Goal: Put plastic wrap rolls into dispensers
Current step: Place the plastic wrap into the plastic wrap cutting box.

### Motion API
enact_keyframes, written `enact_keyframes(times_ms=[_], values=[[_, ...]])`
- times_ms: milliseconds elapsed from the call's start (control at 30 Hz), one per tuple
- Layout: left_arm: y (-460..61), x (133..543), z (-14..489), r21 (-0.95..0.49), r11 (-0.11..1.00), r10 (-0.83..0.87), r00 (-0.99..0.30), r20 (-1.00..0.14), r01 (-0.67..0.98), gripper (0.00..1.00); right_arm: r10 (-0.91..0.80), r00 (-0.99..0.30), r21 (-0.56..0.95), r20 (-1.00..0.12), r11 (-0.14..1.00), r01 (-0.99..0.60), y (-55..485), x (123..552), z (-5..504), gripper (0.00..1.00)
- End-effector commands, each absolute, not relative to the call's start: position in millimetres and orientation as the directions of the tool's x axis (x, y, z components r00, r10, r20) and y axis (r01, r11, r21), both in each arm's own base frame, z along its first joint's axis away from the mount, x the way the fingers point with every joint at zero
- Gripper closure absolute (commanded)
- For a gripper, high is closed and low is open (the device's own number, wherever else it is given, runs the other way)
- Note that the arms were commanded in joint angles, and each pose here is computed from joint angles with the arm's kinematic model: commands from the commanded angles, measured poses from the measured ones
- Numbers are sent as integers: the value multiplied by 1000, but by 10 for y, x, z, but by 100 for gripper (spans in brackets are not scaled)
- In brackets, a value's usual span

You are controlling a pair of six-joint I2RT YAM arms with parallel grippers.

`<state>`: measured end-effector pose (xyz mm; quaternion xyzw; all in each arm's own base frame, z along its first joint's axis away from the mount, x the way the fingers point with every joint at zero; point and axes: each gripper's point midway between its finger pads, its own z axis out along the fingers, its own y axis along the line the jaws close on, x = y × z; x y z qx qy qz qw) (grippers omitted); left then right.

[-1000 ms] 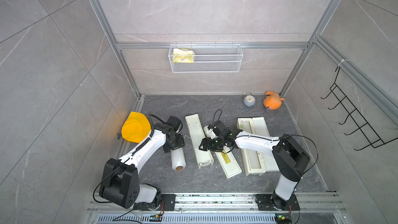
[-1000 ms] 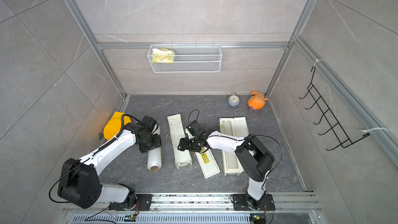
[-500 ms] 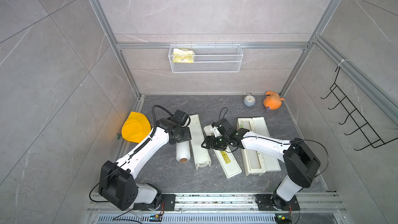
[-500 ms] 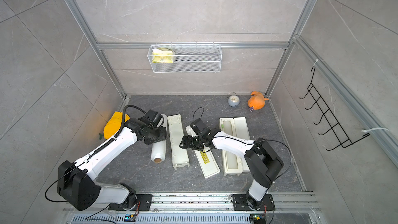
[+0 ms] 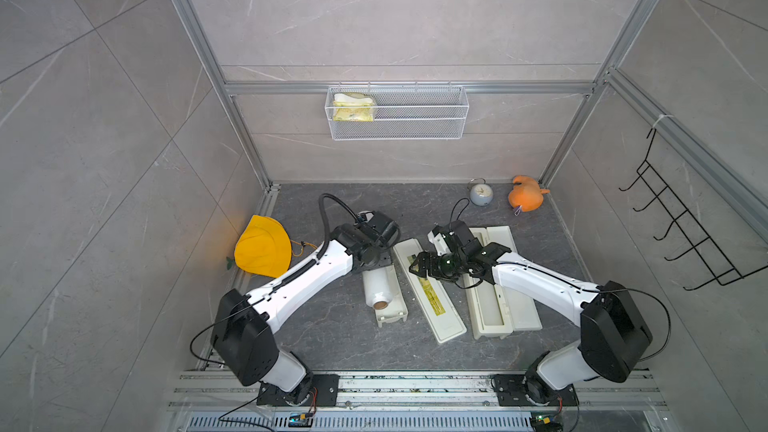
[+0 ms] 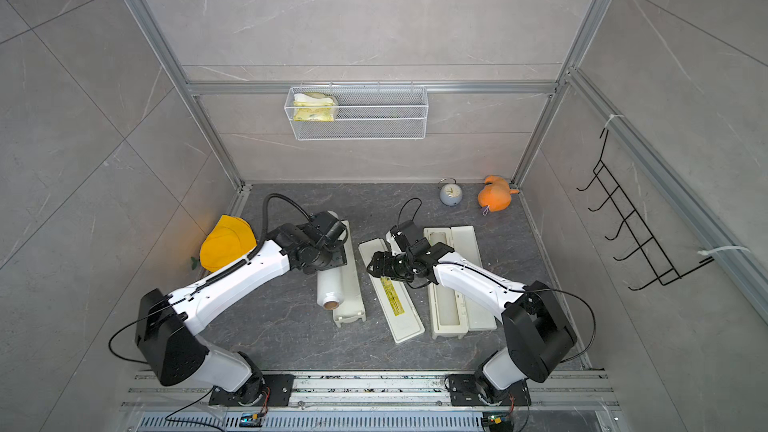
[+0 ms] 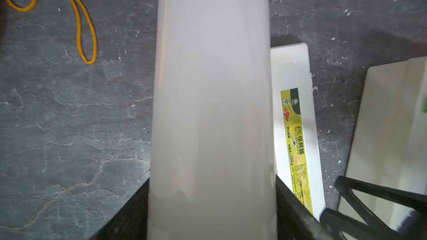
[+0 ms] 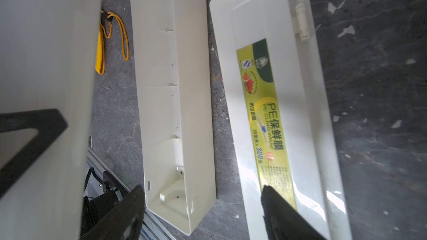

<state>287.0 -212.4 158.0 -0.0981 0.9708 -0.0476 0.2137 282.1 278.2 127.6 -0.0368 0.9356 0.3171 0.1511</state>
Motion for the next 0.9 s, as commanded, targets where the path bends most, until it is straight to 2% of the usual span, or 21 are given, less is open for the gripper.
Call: enact_keyframes(times_ms=[0, 500, 867], values=[[-2297, 3140, 1849, -187, 957, -287, -805, -519, -221, 62, 19, -949, 562, -315, 809, -171, 2633, 2750, 1298, 19], [-2332, 3303, 1398, 4, 979, -166, -799, -578, -206, 62, 49, -955, 566, -294, 814, -132, 2358, 2689, 1221, 19], [-2318, 3268, 1121, 33, 982, -136, -819, -558, -186, 62, 50, -959, 566, -279, 816, -122, 2329, 2671, 1175, 19]])
